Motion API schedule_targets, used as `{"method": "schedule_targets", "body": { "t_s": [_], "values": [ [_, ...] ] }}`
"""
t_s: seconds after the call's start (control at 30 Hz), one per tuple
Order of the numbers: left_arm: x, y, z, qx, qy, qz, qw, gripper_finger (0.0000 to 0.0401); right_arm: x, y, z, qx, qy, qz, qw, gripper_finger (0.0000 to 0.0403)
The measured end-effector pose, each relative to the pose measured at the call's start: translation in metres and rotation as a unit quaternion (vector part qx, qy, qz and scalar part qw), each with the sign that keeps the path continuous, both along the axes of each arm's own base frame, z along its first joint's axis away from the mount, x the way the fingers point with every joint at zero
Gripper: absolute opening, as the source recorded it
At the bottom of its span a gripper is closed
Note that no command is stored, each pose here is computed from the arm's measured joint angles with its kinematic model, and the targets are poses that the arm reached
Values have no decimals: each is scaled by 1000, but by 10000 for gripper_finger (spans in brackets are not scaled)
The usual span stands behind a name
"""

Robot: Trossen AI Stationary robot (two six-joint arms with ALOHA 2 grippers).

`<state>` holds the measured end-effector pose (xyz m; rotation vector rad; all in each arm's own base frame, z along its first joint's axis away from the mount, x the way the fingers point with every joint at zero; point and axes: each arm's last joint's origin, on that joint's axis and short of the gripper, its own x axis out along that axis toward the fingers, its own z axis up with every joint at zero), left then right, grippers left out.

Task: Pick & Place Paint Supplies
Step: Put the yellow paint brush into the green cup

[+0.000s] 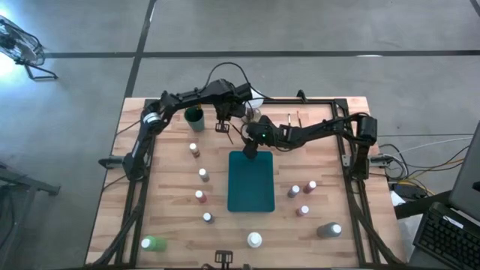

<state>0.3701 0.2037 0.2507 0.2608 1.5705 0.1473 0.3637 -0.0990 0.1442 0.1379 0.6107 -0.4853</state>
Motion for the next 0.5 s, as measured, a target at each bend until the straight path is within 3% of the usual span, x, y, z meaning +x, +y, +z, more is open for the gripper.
{"method": "schedule_targets", "body": {
  "t_s": [0.5],
  "values": [
    [3,-6,0,-1,-1,6,1000,0,8,-1,-18,12,-20,-3,1000,170]
  ]
}}
